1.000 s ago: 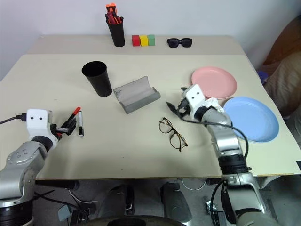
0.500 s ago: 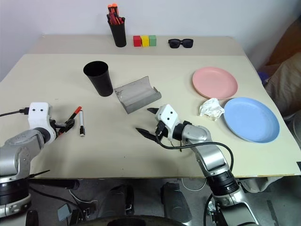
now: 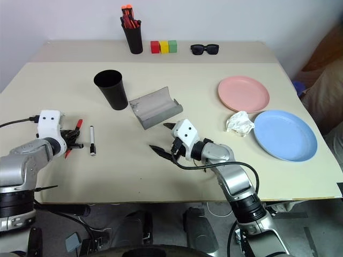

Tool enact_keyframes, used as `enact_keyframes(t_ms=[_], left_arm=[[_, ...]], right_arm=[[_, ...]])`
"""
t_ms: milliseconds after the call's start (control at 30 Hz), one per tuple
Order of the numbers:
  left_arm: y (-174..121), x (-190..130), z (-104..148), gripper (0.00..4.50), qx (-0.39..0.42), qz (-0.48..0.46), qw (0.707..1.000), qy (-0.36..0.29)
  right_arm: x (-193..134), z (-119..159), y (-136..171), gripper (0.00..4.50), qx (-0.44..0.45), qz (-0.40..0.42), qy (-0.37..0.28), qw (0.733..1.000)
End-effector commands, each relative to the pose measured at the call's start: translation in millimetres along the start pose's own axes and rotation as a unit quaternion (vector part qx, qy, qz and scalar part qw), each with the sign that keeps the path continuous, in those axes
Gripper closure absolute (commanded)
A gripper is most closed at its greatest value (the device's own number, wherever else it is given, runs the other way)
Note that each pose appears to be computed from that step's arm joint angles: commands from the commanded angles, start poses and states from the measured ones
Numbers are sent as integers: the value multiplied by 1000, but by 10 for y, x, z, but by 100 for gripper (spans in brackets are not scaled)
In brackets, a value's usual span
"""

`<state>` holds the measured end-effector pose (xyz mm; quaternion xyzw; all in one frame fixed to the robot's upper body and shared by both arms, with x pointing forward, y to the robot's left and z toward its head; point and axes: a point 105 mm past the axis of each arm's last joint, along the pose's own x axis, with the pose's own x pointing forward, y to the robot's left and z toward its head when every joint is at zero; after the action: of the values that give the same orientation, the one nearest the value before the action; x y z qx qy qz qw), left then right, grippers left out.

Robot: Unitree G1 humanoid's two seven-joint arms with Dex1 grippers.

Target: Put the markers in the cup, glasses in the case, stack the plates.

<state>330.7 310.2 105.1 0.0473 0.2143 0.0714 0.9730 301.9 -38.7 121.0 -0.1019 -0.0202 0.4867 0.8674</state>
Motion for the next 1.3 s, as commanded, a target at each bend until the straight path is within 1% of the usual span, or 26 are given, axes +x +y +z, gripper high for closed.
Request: enact_keyframes(t_ms=[33, 100, 167, 267, 400, 433, 500, 567, 633, 767, 900, 1100, 1167, 1200, 1267, 1300], left_arm=[[255, -57, 475, 447, -18, 82, 989, -121], [289, -143, 802, 447, -17, 113, 972, -204], [259, -238, 1073, 447, -21, 123, 955, -269], [49, -371, 1500, 447, -14, 109, 926, -360], [-294, -414, 1890, 447, 8, 83, 898, -432], [-374, -402, 1959, 447, 11, 75, 894, -442], [-627, -359, 2133, 447, 25, 49, 880, -471], [-824, -276, 2250, 447, 31, 31, 873, -485], [-927, -175, 2305, 447, 23, 24, 871, -490], [-1054, -11, 2313, 447, 3, 13, 871, -491], [-1185, 88, 2269, 447, 6, 1, 872, -490], [-1253, 166, 2184, 447, -7, -12, 876, -483], [-1274, 196, 2134, 354, -9, -11, 879, -477], [-1277, 205, 2120, 326, -11, -10, 880, -476], [-1274, 211, 2101, 224, -17, -6, 880, -474], [-1273, 211, 2097, 224, -20, -5, 880, -474]], right_arm=[[46, 206, -93, 0, -36, -47, -44, 997], [67, 238, -276, 0, -52, -113, -47, 991], [71, 259, -445, 0, -61, -171, -47, 982], [71, 293, -606, 0, -69, -223, -53, 971], [104, 324, -661, 0, -69, -242, -63, 966], [118, 336, -660, 0, -69, -242, -67, 965], [160, 385, -634, 0, -67, -237, -81, 966], [197, 424, -607, 0, -67, -232, -90, 966], [217, 444, -597, 0, -67, -231, -95, 966], [210, 457, -613, 0, -64, -239, -100, 964], [181, 453, -623, 0, -64, -245, -101, 962], [148, 451, -628, 0, -64, -250, -101, 961], [150, 455, -616, 0, -64, -249, -102, 961], [151, 458, -612, 0, -65, -249, -103, 961], [157, 460, -605, 0, -65, -247, -103, 961], [159, 460, -604, 0, -64, -246, -103, 962]])
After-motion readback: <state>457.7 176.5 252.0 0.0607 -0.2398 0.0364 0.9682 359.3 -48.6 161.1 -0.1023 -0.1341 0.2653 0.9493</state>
